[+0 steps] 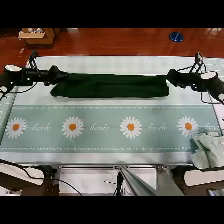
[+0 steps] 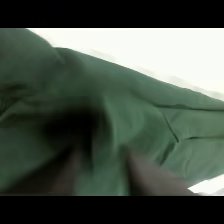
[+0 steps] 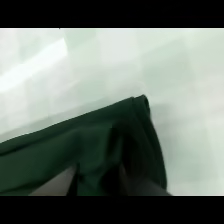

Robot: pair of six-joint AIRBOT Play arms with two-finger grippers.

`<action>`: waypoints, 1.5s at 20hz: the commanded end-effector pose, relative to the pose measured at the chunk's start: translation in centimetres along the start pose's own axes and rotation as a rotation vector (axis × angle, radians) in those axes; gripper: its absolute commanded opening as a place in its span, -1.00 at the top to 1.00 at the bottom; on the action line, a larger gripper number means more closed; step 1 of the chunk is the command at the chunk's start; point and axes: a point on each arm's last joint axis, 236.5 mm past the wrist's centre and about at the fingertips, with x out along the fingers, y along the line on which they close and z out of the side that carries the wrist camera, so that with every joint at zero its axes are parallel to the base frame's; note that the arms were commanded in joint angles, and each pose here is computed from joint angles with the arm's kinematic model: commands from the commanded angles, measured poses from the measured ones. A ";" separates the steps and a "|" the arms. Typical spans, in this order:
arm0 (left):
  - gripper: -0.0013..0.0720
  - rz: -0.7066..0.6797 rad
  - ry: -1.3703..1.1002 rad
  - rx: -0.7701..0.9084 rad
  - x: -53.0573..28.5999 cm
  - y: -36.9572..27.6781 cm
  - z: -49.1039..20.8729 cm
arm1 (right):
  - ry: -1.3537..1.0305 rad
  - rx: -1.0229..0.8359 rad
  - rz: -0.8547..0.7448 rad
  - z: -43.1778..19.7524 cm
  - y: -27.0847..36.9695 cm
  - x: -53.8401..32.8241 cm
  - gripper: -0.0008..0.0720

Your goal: Fold the shirts.

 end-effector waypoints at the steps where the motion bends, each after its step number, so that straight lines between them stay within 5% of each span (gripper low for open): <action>1: -0.34 -0.019 -0.002 0.003 -1.3 0.1 1.2 | -0.012 -0.066 -0.008 1.1 -0.2 -1.8 -0.04; 3: -0.34 -0.056 0.004 0.016 -4.1 -0.3 2.4 | -0.008 -0.133 -0.075 2.2 -2.2 -4.9 -0.06; 5: -0.34 -0.087 0.027 0.019 -6.2 -0.6 2.7 | 0.055 -0.080 -0.153 1.4 -5.6 -7.1 -0.44; 8: -0.34 -0.114 0.089 -0.005 -7.2 -0.9 1.4 | 0.226 0.023 -0.145 -2.4 -8.4 -7.8 -0.64; 18: -0.33 -0.139 0.179 0.044 -5.6 -3.2 -1.0 | 0.316 0.163 0.063 -7.5 -2.0 1.2 -0.61; 19: -0.33 -0.140 0.182 0.046 -5.6 -3.4 -1.1 | 0.315 0.163 0.073 -7.9 -1.0 1.9 -0.50; 21: -0.27 -0.142 0.184 0.046 -5.5 -3.4 -1.1 | 0.301 0.141 0.089 -7.8 0.5 2.4 0.56; 22: -0.21 -0.143 0.186 0.046 -5.6 -3.5 -1.2 | 0.294 0.127 0.105 -7.1 1.3 2.0 0.91; 26: 0.72 -0.282 0.204 0.002 -6.0 -7.1 -1.5 | 0.188 0.006 0.163 -2.1 4.7 -2.9 0.91; 30: 0.73 -0.515 0.174 -0.028 -5.2 -15.5 -1.2 | 0.143 -0.123 0.138 -0.3 6.6 -9.4 0.91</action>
